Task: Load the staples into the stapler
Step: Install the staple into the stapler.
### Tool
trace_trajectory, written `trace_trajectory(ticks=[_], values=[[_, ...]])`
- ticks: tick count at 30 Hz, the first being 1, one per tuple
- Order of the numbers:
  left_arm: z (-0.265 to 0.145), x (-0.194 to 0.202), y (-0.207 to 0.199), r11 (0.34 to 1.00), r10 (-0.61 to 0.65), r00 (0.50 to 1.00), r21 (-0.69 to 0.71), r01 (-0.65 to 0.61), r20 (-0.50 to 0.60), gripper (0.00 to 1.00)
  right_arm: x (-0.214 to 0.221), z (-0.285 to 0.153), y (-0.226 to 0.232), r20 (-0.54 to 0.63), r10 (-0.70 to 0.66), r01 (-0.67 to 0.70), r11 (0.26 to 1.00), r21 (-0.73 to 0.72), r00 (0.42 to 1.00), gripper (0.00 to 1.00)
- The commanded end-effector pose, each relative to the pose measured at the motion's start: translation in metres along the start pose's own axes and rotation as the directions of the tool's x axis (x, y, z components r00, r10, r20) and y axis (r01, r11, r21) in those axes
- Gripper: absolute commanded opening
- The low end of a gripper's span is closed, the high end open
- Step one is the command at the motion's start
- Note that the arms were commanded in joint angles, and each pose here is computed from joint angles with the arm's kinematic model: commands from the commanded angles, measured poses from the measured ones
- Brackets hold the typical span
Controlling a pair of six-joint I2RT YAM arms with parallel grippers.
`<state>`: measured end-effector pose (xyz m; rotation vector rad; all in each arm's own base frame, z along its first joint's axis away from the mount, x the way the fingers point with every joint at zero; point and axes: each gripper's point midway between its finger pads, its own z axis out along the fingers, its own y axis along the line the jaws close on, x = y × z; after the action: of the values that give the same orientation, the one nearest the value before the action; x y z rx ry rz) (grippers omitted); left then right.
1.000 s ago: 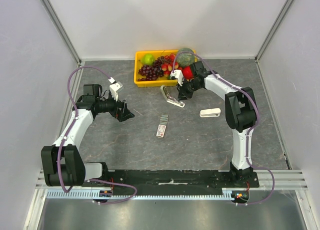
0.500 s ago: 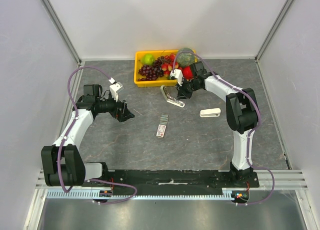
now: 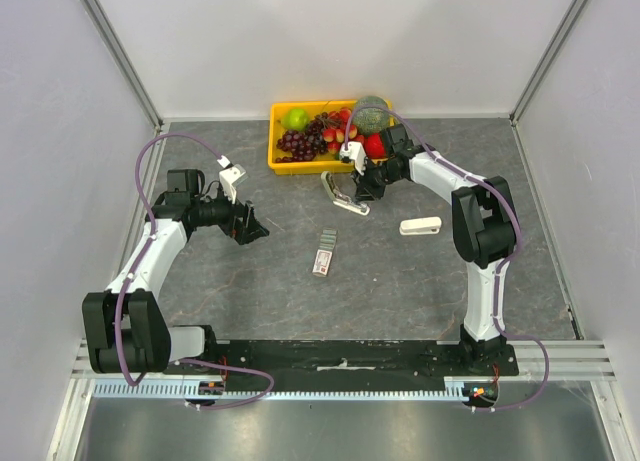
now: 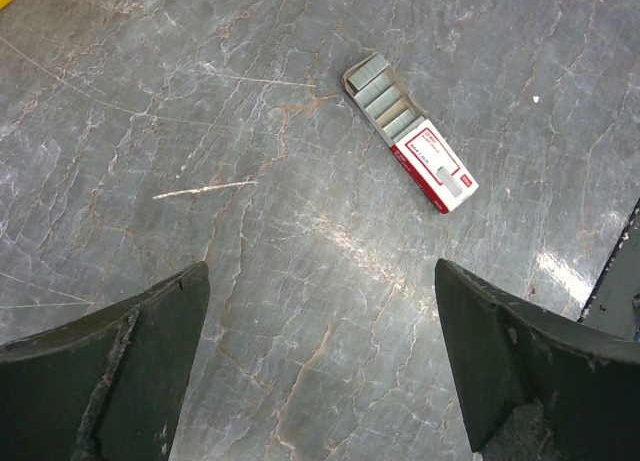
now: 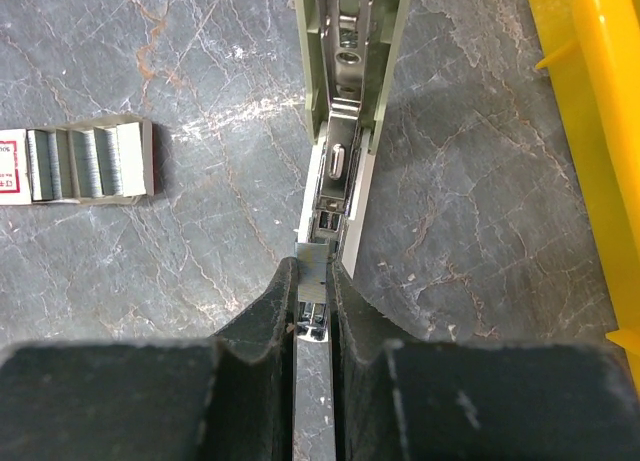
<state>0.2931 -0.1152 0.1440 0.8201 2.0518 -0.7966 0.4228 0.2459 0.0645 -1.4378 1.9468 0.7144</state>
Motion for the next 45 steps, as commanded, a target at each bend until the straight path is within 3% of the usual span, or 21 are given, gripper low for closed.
trace_trajectory(ticks=[1, 17, 27, 45], values=[[0.001, -0.004, 0.001, 1.0, 0.025, 0.999, 0.014, -0.026, 0.025, 1.0, -0.007, -0.001, 0.007, 0.021, -0.034, 0.034, 0.999, -0.034, 0.999, 0.15], [0.002, -0.003, 0.0, 1.0, 0.023, 0.999, 0.014, -0.023, 0.024, 1.0, 0.004, 0.005, 0.007, -0.009, -0.04, 0.04, 0.998, -0.049, 0.999, 0.16], [0.002, -0.002, 0.001, 1.0, 0.021, 1.0, 0.016, -0.021, 0.022, 1.0, -0.015, -0.002, 0.01, 0.072, -0.018, 0.026, 0.993, -0.112, 0.997, 0.16], [0.002, -0.001, 0.001, 1.0, 0.019, 1.0, 0.016, -0.019, 0.022, 1.0, -0.002, -0.007, 0.014, 0.072, -0.145, 0.155, 0.973, -0.171, 0.987, 0.17]])
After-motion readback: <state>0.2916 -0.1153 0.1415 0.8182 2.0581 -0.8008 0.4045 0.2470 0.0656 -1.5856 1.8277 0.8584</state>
